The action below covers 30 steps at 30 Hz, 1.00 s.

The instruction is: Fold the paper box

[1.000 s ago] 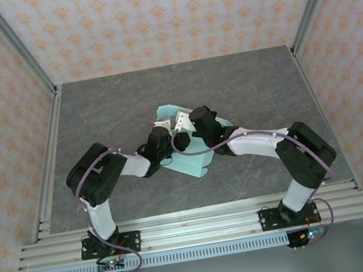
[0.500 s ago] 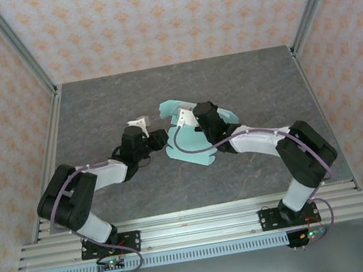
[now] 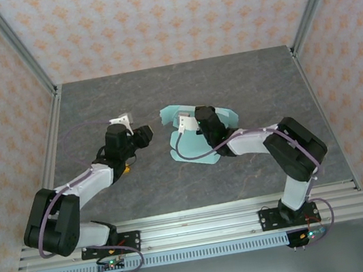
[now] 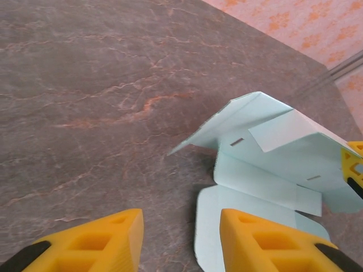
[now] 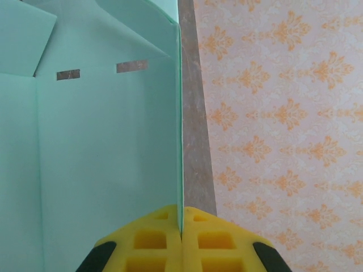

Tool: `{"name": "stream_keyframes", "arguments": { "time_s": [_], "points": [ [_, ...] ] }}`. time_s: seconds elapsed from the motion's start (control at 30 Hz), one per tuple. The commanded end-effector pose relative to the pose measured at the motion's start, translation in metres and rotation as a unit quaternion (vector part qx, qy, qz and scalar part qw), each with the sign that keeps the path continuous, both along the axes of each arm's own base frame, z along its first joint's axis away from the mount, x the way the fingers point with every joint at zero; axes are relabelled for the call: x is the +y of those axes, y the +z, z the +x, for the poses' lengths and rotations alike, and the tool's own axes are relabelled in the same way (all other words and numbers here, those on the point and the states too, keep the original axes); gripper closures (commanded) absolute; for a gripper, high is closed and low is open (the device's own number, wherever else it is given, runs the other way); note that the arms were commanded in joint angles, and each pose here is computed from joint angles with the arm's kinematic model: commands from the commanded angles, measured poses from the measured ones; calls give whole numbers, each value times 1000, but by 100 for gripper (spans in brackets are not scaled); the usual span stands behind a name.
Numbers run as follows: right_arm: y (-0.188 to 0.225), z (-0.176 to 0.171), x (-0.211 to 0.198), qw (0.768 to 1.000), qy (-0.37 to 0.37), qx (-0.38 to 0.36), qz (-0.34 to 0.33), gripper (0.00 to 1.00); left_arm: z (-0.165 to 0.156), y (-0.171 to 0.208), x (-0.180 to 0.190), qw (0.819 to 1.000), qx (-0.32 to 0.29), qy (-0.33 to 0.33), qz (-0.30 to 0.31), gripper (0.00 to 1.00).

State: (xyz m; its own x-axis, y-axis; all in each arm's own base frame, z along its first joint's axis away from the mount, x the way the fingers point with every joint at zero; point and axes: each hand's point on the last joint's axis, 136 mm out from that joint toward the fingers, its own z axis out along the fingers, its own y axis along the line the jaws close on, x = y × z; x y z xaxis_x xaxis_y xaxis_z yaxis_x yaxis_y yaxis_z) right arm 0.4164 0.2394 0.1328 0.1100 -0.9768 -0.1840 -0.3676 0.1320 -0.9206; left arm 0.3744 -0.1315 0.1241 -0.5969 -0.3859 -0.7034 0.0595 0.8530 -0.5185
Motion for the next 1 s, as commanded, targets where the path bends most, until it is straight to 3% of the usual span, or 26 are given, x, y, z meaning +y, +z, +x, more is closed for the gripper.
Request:
{"name": "stream_keyframes", "arguments": {
  "time_s": [0.0, 0.4, 0.73, 0.97],
  "points": [
    [-6, -4, 5, 1000, 15, -11, -1, 100, 8, 7, 6, 1000, -8, 11, 12, 59],
    [-8, -12, 9, 999, 32, -19, 10, 100, 28, 8, -3, 998, -18, -43, 41, 52],
    [-6, -11, 10, 999, 34, -26, 5, 100, 67, -15, 17, 995, 44, -37, 81, 51],
    [-6, -10, 9, 999, 30, -25, 6, 100, 91, -39, 5, 988, 91, -84, 96, 50]
  ]
}}
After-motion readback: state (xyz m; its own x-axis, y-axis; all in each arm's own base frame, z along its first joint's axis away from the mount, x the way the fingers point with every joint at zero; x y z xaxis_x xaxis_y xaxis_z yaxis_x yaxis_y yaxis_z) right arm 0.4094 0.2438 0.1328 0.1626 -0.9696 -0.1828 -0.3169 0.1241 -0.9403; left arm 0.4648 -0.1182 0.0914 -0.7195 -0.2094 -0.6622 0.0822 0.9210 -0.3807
